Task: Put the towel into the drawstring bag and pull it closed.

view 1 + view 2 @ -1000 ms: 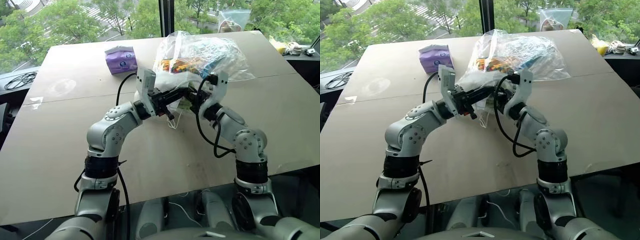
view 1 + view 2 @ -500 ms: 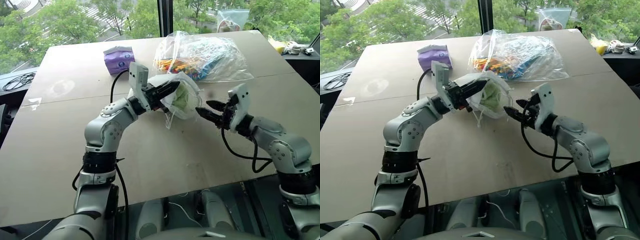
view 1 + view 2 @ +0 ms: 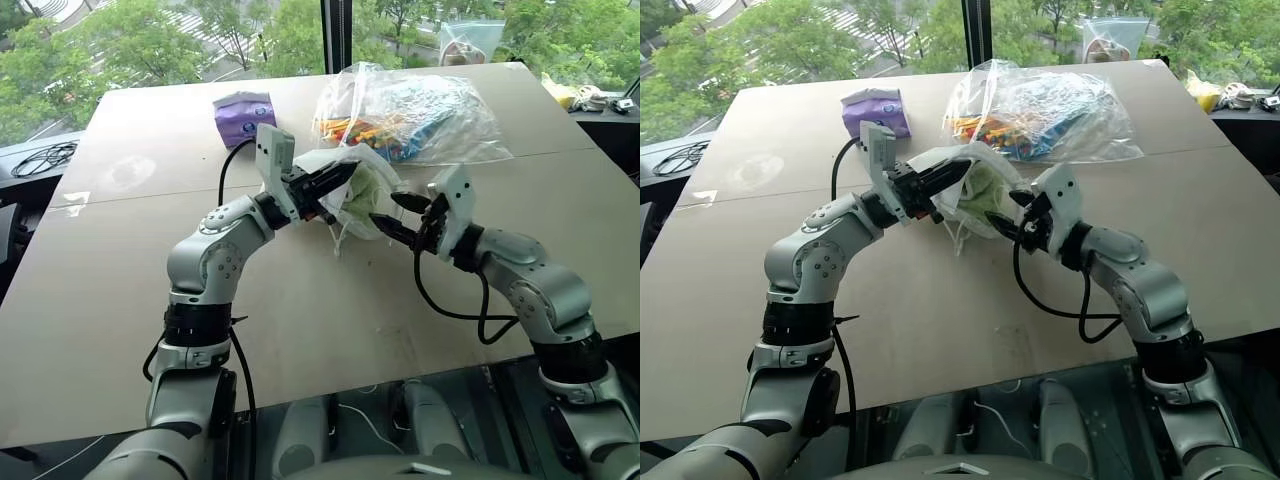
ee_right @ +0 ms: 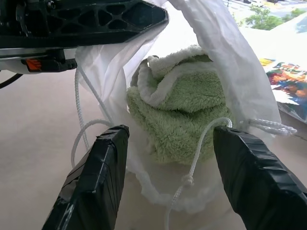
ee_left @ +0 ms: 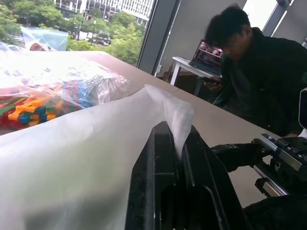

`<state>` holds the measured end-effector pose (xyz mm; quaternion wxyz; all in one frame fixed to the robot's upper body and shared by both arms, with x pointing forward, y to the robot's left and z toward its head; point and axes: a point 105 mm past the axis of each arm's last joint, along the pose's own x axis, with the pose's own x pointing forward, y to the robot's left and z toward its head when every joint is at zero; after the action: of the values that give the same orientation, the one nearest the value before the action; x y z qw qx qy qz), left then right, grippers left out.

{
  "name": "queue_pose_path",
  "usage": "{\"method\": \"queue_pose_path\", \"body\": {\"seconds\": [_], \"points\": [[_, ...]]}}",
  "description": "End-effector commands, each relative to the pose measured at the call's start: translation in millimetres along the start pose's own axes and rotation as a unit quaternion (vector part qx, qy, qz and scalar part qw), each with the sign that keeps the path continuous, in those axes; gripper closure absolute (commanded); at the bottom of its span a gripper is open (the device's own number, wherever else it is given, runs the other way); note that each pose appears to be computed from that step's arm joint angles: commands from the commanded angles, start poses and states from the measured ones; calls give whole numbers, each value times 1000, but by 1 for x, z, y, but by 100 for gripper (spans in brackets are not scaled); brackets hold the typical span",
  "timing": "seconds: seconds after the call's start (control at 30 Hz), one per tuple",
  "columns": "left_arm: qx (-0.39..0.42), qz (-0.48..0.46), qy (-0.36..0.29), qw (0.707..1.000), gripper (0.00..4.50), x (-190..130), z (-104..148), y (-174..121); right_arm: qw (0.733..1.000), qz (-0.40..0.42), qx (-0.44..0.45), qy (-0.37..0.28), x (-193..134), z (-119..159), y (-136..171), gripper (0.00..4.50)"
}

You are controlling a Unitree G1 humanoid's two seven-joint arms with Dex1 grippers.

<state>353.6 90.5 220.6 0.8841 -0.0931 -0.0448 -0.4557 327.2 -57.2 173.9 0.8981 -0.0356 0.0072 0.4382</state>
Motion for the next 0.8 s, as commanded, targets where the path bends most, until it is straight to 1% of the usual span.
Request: {"method": "queue_pose_path", "body": {"seconds": [0.03,0.2,0.33,0.43,0.6,0.63,0.67,0.7,0.73,0.77,0.8], "points": [[16,-16,-15,1000,450,-4,12,-6,999,9,-26,19,8,-9,1,152],[6,-18,-3,1000,450,-8,5,-8,999,6,-32,18,16,-10,-3,152],[4,-18,0,1000,450,-11,4,-10,998,-26,-38,42,23,-18,-12,152],[1,-21,1,1000,450,-12,2,-13,997,-33,-36,58,28,-23,-14,152],[-1,-23,2,1000,450,-10,-1,-15,992,-55,-39,105,32,-41,-20,152],[-1,-23,2,1000,450,-9,-1,-15,990,-59,-45,116,33,-45,-22,201],[-2,-24,2,1000,450,-9,-1,-16,989,-62,-49,124,33,-48,-23,226],[-3,-24,1,1000,450,-9,-1,-16,988,-64,-57,130,34,-51,-23,266],[-3,-25,2,1000,450,-9,-2,-16,987,-66,-63,134,34,-53,-24,280],[-2,-25,2,1000,450,-9,-2,-16,986,-67,-66,136,35,-54,-23,356],[-3,-25,2,1000,450,-9,-2,-16,986,-66,-67,136,37,-54,-22,363]]}}
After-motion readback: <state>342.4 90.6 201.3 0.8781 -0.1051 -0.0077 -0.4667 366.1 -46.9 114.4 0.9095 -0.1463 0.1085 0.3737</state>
